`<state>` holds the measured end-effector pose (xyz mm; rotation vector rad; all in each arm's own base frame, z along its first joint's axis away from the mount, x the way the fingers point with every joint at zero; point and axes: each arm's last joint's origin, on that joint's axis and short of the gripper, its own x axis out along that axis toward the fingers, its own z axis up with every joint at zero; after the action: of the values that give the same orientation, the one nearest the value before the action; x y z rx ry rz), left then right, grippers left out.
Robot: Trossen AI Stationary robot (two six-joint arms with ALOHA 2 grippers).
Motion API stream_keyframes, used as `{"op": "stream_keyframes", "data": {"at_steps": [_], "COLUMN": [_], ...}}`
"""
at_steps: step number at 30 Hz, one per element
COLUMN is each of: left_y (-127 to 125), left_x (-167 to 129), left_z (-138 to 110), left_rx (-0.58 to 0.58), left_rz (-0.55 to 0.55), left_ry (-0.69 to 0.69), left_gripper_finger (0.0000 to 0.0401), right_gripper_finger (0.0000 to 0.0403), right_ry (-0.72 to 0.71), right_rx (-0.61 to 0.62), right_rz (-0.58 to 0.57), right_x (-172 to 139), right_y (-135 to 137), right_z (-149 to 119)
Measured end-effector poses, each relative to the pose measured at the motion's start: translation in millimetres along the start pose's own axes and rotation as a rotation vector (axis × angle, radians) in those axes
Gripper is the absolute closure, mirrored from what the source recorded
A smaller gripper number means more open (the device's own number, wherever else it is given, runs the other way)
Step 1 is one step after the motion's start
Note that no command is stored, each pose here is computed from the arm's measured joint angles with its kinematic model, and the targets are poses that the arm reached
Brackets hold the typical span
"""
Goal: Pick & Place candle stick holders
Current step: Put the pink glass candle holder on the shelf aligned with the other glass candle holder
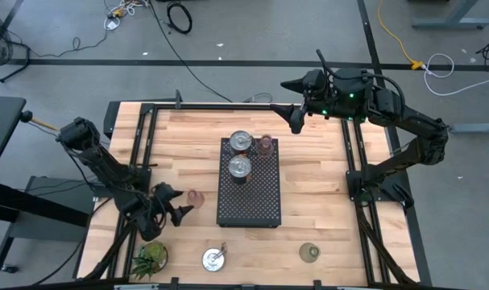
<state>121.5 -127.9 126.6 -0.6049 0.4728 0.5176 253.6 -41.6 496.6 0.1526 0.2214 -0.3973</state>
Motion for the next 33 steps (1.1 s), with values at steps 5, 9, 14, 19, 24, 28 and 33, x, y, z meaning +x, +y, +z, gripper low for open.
{"op": "stream_keyframes", "data": {"at_steps": [5,9,14,19,24,28,33], "left_y": [-3,-6,-7,-9,-7,-8,-7], "left_x": [0,0,0,2,6,9,12], "left_z": [0,-2,-4,0,5,8,9], "left_rx": [-0.027,-0.019,-0.006,-0.03,0.083,0.091,0.093], "left_rz": [-0.023,-0.039,-0.042,-0.049,-0.021,-0.009,0.004], "left_ry": [0.004,0.072,0.118,0.05,-0.002,-0.051,-0.029], "left_gripper_finger": [0.0003,0.0003,0.0003,0.0003,0.0003,0.0003,0.0004], "right_gripper_finger": [0.0003,0.0003,0.0003,0.0003,0.0003,0.0003,0.0003], "right_ry": [0.002,0.006,0.006,0.006,0.01,0.022,0.029], "right_rx": [0.003,0.002,0.005,0.005,0.004,0.001,0.004], "right_rz": [-0.001,-0.001,-0.002,-0.002,-0.002,-0.004,-0.005], "right_x": [0,0,0,0,0,0,0], "right_y": [0,0,0,0,0,0,-1], "right_z": [0,-1,-1,-1,-1,-2,-3]}}
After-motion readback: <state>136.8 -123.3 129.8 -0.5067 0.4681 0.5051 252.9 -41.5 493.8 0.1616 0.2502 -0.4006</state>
